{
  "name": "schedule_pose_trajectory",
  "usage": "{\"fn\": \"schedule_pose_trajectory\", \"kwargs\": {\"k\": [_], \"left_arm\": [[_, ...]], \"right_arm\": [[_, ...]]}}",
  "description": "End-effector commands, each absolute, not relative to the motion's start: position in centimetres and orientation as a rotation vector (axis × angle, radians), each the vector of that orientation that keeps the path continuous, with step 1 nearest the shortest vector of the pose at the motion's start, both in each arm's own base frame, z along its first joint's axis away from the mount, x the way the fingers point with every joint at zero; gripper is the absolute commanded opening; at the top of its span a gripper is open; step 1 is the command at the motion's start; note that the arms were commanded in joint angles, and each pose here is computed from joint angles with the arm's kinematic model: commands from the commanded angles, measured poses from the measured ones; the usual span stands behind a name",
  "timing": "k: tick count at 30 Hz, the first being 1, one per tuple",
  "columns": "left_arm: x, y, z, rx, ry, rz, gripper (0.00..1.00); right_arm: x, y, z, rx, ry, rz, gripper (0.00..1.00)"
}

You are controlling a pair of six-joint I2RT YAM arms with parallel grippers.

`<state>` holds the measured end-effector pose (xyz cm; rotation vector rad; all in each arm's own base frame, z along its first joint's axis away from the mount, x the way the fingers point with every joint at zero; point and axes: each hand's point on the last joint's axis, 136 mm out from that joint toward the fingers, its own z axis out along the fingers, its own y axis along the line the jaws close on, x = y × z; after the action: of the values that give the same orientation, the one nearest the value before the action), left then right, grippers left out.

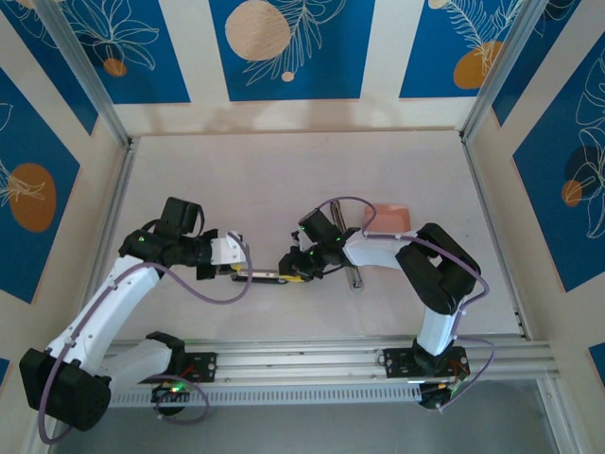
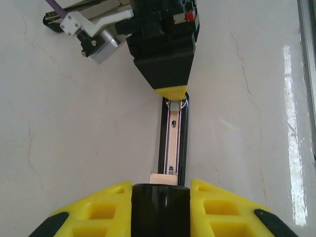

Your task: Load the staples into the stapler

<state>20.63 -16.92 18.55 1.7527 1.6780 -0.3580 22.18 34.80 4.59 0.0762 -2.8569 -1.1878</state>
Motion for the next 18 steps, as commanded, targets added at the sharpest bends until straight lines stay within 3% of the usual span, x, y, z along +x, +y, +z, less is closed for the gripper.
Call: {"fn": "schedule_pose_trajectory", "kwargs": {"k": [1, 18], "left_arm": [[20.9, -19.3, 21.3, 1.698, 1.516, -0.458, 0.18], [21.3, -20.0, 19.6, 1.654, 1.541, -0.520, 0.17]], "right_arm": [[21.6, 35.8, 4.7, 0.114, -2.819, -1.208, 0.29], [21.4, 36.8, 4.9, 0.149, -2.790, -1.253, 0.29]]}}
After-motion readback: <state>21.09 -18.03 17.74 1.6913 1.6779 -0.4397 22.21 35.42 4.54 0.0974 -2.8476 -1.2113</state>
